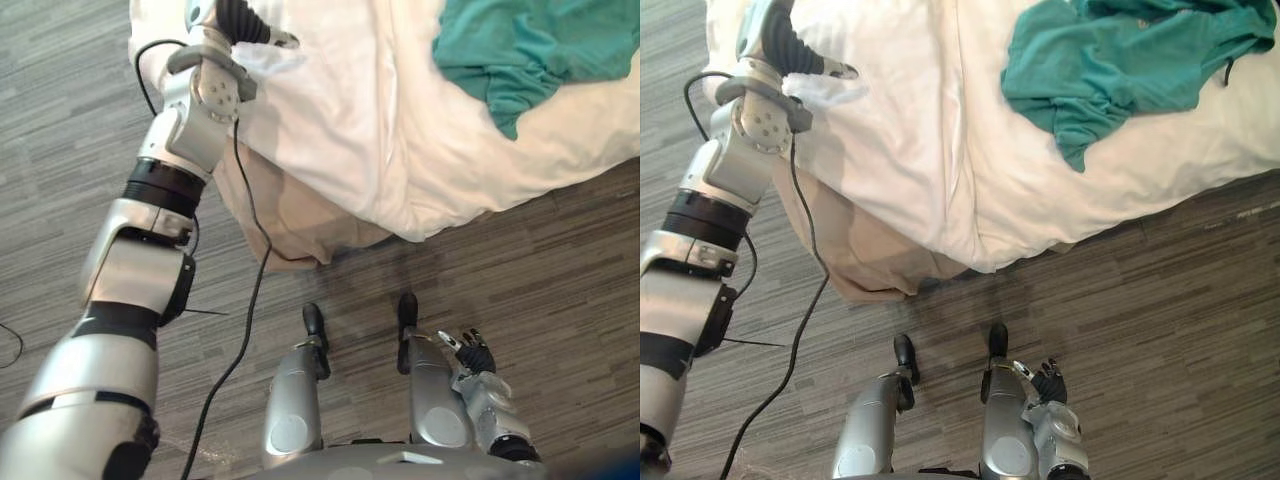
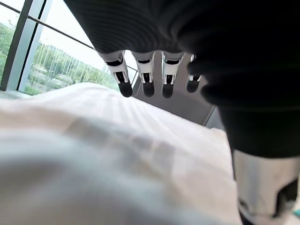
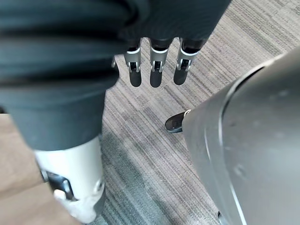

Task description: Tidy the bed and pick cloth on bed and put in laundry

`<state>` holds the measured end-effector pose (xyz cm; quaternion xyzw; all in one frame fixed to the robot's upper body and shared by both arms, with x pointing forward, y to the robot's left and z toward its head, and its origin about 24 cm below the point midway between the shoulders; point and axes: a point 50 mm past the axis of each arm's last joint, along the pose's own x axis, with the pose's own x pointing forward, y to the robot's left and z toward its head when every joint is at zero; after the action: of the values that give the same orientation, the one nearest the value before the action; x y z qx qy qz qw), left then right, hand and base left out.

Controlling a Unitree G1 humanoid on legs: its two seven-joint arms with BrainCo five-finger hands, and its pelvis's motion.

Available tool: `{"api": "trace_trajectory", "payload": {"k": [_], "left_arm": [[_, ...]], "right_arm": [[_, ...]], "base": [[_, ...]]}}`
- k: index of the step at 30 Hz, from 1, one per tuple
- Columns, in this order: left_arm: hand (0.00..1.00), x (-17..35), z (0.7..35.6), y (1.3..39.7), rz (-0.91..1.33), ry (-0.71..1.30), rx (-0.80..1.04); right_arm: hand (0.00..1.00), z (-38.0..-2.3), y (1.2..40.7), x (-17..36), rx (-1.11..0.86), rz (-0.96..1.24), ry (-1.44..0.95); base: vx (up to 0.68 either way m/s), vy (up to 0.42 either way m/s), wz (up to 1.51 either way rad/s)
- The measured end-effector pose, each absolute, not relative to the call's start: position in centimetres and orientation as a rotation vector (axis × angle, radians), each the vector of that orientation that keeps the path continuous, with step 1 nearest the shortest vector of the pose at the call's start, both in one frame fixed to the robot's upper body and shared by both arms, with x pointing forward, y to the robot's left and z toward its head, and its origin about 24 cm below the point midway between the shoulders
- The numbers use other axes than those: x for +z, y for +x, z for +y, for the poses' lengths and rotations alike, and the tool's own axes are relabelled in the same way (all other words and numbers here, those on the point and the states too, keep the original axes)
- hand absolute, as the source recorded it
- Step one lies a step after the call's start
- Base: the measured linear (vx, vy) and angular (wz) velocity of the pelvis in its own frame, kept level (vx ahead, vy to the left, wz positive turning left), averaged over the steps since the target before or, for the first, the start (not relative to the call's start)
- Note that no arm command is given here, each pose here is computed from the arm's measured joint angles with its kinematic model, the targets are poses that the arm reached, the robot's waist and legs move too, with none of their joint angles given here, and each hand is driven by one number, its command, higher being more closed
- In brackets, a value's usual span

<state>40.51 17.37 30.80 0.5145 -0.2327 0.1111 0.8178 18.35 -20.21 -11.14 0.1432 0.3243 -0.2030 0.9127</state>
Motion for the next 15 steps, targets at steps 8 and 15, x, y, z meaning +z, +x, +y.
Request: {"api": "trace_trajectory", "payload": {"k": [8, 15], "left_arm": [[1.0, 30.8, 16.4, 41.7, -0.389, 1.13, 0.235], [1.0, 31.3, 14.7, 41.5, -0.432, 1.169, 0.183]], "right_arm": [[0.0, -18.8, 21.3, -9.6, -0.375, 0.585, 0.381], [0.0, -18.8, 22.0, -9.1, -0.377, 0.56, 0.399]], "base": [[-0.06, 0.01, -0.05], [-0.07, 0.041, 0.0]]}}
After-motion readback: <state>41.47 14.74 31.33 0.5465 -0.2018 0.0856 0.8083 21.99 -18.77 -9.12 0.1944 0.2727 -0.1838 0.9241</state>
